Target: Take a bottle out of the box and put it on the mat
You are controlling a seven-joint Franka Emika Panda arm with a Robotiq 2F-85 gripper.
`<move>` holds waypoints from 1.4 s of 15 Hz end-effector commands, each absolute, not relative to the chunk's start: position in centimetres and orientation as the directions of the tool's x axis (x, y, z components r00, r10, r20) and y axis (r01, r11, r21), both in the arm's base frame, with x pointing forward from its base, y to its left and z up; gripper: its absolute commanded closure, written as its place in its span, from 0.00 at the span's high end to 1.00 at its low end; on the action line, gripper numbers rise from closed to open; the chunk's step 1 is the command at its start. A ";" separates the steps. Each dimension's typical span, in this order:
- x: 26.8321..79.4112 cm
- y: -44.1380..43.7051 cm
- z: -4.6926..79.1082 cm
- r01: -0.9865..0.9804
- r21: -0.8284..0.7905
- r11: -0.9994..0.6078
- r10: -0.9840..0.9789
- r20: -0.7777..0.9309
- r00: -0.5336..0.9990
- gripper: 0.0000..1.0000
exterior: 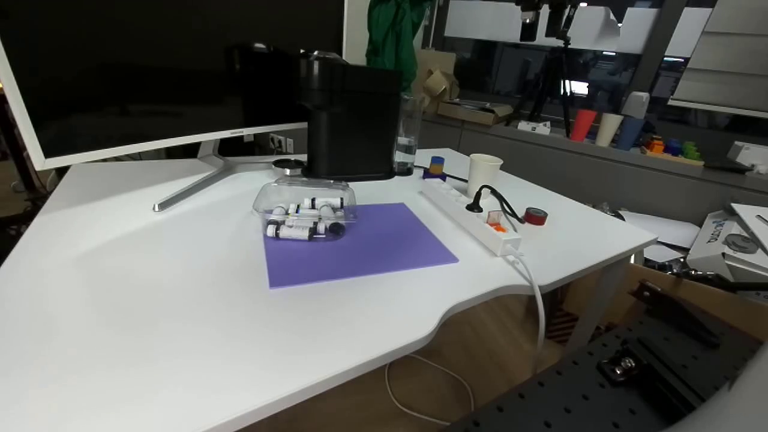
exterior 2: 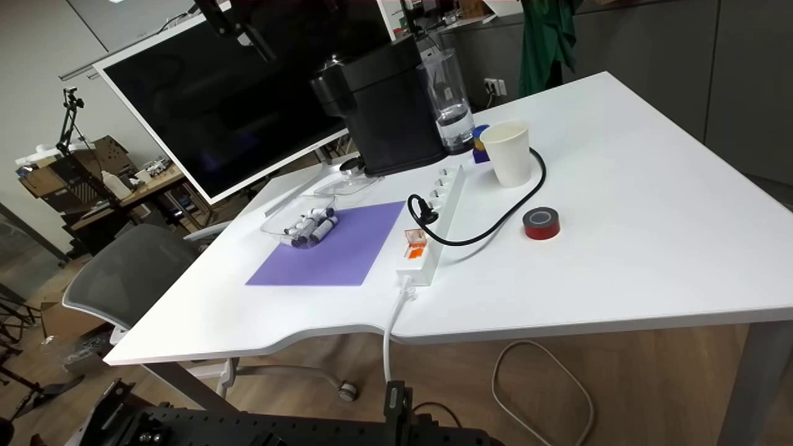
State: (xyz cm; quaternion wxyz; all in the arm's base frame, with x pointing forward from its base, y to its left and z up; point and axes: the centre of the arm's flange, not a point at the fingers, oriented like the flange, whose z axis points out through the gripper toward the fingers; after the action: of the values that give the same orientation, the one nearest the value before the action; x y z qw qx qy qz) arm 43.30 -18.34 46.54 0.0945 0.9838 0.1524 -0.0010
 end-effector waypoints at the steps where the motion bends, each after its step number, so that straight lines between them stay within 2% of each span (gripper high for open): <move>1: 45.7 -15.0 43.0 0.299 0.219 -0.929 0.303 -0.015 0.953 1.00; 6: 49.4 -7.5 34.8 0.321 0.210 -0.924 0.330 0.012 0.944 1.00; 12: 51.2 0.8 26.2 0.204 0.137 -0.969 0.206 -0.001 0.979 1.00; 17: 52.4 4.2 21.9 0.158 0.070 -0.985 0.157 -0.021 0.987 1.00; 18: 50.7 3.3 22.7 0.201 0.084 -0.976 0.199 -0.029 0.979 1.00; 21: 51.4 4.1 21.5 0.195 0.068 -0.978 0.193 -0.035 0.981 1.00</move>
State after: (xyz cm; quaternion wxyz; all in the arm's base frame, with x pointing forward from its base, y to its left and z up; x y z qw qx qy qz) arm 51.43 4.14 21.45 0.0354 0.9945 0.0977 -0.0140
